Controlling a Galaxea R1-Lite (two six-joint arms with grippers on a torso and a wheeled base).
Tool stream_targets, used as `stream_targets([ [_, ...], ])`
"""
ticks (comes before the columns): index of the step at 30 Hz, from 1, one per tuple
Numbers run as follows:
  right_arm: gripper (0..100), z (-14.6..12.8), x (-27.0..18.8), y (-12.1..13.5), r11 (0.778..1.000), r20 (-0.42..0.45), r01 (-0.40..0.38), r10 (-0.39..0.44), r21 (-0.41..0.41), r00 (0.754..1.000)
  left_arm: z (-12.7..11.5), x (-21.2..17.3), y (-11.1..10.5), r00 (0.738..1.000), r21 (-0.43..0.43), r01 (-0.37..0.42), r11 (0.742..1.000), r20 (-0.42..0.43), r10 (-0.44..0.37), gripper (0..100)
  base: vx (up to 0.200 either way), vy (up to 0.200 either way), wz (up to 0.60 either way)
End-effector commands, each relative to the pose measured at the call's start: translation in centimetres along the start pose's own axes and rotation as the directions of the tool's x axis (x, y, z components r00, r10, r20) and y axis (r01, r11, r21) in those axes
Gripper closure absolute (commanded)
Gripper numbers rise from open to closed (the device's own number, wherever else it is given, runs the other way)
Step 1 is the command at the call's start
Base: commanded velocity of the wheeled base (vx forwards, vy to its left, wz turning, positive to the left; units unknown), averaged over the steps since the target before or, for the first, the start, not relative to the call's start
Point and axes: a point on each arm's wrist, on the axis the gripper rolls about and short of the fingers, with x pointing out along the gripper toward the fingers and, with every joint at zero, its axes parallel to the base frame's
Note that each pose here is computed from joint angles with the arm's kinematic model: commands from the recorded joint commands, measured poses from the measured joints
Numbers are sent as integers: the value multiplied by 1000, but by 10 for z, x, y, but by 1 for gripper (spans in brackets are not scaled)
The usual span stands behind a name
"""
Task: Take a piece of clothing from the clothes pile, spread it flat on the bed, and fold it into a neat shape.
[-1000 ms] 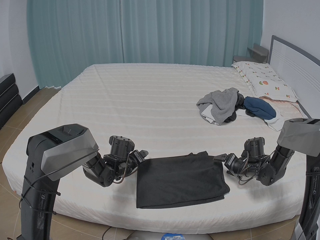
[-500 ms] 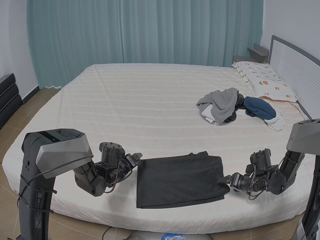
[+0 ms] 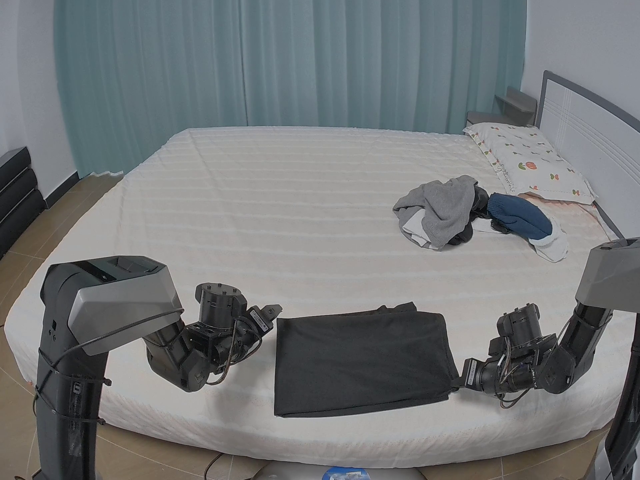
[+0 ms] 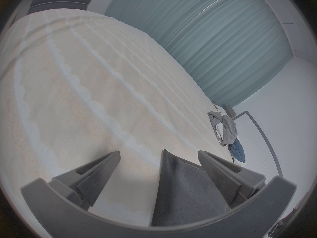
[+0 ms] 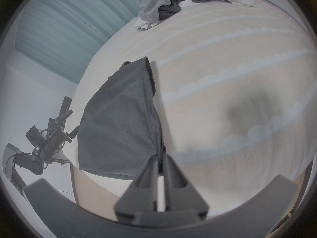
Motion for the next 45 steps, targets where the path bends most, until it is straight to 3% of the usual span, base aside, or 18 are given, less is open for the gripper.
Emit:
stream_targets([
  [1, 100, 0, -6, 2, 1000, 15, -1, 1, -9, 1000, 0, 0, 0, 1000, 0, 2, 1000, 1, -2, 0, 0, 0, 0],
  [11, 100, -6, -7, 0, 999, -1, 7, -7, -52, 1000, 0, 0, -1, 1000, 0, 3, 1000, 2, -3, 0, 0, 0, 0],
  [12, 0, -6, -7, 0, 998, -2, 8, -8, -61, 1000, 1, 0, -1, 1000, 0, 4, 1000, 3, -4, 0, 0, 0, 0],
  [21, 0, 24, -6, 7, 998, 104, -35, 40, -48, 994, 0, 1, -1, 1000, 0, 6, 1000, 3, -6, 0, 0, 0, 0],
  [26, 0, 48, 22, 10, 997, 144, -62, 55, 44, 988, 0, 2, -1, 1000, 0, 5, 1000, 2, -5, 0, 0, 0, 0],
  [30, 0, 68, 49, 16, 972, 185, -119, 81, 204, 979, 0, 2, -1, 1000, 0, 7, 1000, 4, -7, 0, 0, 0, 0],
  [33, 0, 81, 57, 15, 949, 215, -148, 88, 279, 973, 0, 2, -1, 1000, 0, 6, 1000, 3, -6, 0, 0, 0, 0],
  [41, 0, 91, 69, 17, 938, 241, -174, 103, 298, 965, 0, 2, -1, 1000, 0, 6, 1000, 3, -6, 0, 0, 0, 0],
  [44, 0, 94, 71, 18, 925, 251, -191, 109, 329, 962, 0, 2, -2, 1000, 1, 9, 1000, 4, -9, 0, 0, 0, 0],
  [45, 100, 94, 71, 18, 924, 249, -190, 109, 332, 962, 0, 2, -2, 1000, 1, 9, 1000, 4, -9, 0, 0, 0, 0],
])
